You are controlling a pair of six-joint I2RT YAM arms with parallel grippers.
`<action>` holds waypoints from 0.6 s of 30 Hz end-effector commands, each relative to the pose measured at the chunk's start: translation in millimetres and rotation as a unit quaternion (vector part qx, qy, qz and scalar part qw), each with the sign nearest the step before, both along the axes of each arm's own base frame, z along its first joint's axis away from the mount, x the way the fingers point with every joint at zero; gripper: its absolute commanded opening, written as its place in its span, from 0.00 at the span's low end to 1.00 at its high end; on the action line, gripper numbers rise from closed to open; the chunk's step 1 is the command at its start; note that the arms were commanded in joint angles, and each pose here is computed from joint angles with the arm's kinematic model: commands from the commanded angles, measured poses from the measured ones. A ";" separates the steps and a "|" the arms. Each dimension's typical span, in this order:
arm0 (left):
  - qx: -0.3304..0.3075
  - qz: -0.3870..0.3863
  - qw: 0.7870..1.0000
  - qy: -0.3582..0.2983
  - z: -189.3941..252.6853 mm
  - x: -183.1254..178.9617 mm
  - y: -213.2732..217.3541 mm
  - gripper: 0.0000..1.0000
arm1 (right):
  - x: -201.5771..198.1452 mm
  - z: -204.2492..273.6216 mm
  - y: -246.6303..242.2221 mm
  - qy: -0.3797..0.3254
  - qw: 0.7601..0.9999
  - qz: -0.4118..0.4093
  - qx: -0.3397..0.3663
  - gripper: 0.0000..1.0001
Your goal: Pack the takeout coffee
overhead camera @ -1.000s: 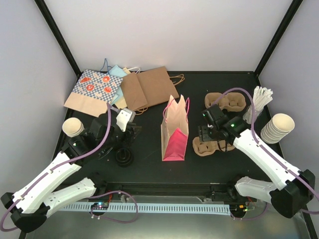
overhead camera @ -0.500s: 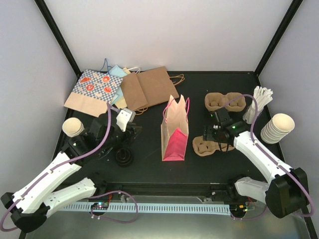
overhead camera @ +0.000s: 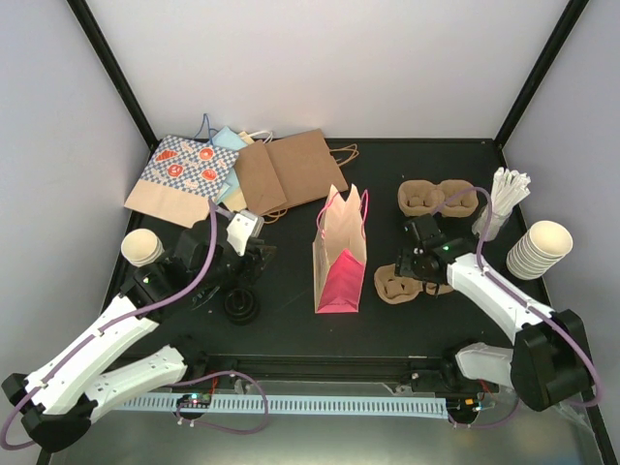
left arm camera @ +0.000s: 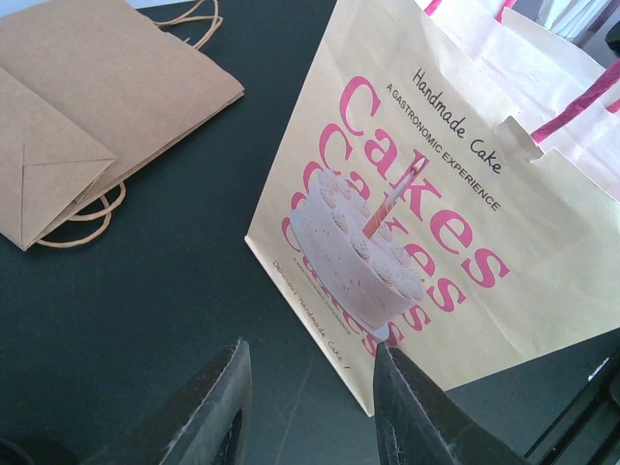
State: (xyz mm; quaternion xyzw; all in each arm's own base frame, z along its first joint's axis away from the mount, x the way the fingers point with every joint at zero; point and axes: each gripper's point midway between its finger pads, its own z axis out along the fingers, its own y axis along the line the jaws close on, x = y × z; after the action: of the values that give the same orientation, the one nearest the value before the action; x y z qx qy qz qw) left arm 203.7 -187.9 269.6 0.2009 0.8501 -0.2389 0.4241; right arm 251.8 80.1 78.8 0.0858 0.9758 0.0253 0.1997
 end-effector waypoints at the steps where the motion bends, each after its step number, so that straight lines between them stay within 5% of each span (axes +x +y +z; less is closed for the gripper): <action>1: -0.012 0.007 1.000 -0.019 16.3 5.1 0.6 0.38 | 9.3 -7.6 2.5 -0.007 1.000 -0.010 0.004 0.71; 10: -0.008 0.010 1.000 -0.021 16.7 5.5 2.2 0.38 | 19.9 -17.0 2.8 0.006 1.000 0.002 -0.020 0.65; 18: -0.003 0.013 1.000 -0.022 15.3 5.6 4.5 0.38 | 23.4 -14.3 -2.5 -0.002 0.999 -0.013 -0.032 0.47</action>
State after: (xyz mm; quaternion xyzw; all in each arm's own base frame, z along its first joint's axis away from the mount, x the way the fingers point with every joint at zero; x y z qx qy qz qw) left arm 205.1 -187.3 268.5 0.1996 0.8515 -0.2347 0.4243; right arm 262.0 79.0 53.9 0.0800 0.9807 -0.0035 0.1783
